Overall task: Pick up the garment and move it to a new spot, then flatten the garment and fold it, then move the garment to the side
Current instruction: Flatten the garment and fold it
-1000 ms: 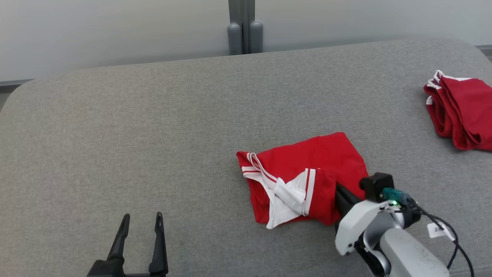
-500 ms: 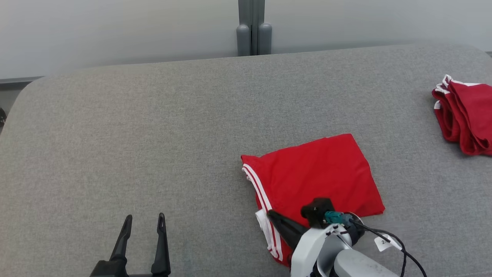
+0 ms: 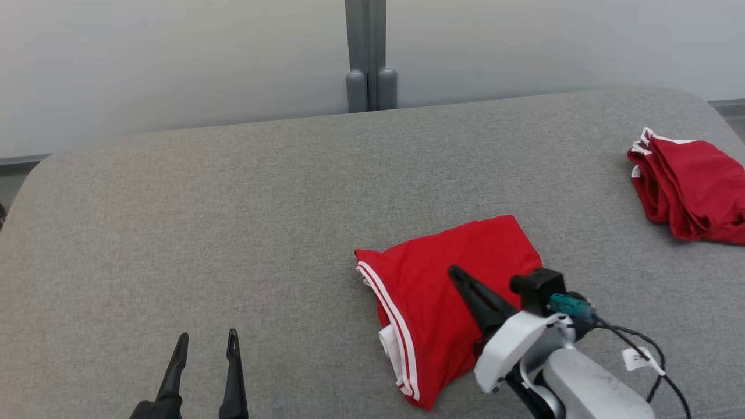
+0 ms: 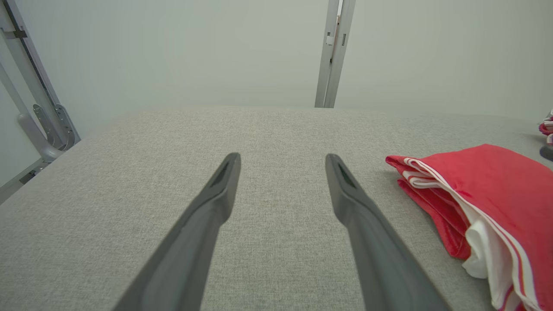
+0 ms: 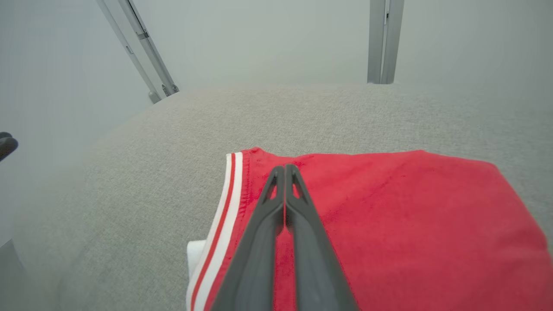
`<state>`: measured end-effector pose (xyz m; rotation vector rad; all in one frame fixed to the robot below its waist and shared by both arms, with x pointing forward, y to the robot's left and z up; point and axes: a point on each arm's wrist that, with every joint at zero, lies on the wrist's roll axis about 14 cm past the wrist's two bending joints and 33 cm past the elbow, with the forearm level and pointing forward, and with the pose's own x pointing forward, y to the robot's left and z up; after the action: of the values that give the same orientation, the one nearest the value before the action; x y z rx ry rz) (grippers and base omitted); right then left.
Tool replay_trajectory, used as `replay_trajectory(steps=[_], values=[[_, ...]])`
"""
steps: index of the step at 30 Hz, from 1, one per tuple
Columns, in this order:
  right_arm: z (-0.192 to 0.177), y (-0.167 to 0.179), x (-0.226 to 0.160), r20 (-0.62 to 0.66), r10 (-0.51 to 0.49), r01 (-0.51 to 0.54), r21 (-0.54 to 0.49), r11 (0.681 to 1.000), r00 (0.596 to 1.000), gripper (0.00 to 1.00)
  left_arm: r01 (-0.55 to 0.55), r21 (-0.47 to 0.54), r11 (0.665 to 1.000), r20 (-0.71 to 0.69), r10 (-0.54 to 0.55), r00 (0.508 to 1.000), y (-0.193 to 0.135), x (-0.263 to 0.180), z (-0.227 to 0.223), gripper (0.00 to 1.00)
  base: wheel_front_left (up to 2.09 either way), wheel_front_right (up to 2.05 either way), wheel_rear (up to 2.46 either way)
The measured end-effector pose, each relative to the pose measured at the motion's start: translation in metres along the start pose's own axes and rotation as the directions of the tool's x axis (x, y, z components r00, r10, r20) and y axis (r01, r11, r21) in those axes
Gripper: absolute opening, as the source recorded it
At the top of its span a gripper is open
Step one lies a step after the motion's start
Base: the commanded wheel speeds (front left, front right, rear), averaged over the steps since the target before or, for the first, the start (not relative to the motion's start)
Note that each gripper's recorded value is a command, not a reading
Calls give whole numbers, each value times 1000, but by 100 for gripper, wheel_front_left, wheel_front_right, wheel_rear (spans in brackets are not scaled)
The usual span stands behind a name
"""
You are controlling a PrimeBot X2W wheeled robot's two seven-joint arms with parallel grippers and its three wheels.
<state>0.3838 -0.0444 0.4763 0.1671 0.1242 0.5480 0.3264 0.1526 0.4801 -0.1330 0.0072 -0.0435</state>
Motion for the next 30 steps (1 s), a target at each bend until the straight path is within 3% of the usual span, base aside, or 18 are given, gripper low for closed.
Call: replay_trajectory(steps=[1,2,5,8,12,20,30], values=[[8,-9,-5,30,-23,23,-16,1000,999,58,4,3,1000,3,-4,1000,-1,0,1,100,0,0,0],[15,-16,-9,57,-48,49,-9,999,997,100,10,6,1000,6,-10,1000,-1,1,2,100,0,0,0],[34,-42,-29,126,-122,129,-51,990,985,100,31,27,999,7,-32,999,-4,0,2,100,0,0,0],[64,-76,-57,236,-234,256,-66,965,943,100,40,34,999,14,-40,999,-3,0,4,100,0,0,0],[52,-90,-91,228,-320,345,-82,935,920,100,39,36,999,16,-40,999,-1,-3,5,100,0,0,0],[22,-88,-120,165,-375,390,-70,918,912,100,32,32,999,0,-32,999,6,-9,0,100,0,0,0],[16,-83,-120,151,-371,385,-70,920,916,100,-12,17,1000,-5,12,1000,17,-16,-1,100,0,0,0]])
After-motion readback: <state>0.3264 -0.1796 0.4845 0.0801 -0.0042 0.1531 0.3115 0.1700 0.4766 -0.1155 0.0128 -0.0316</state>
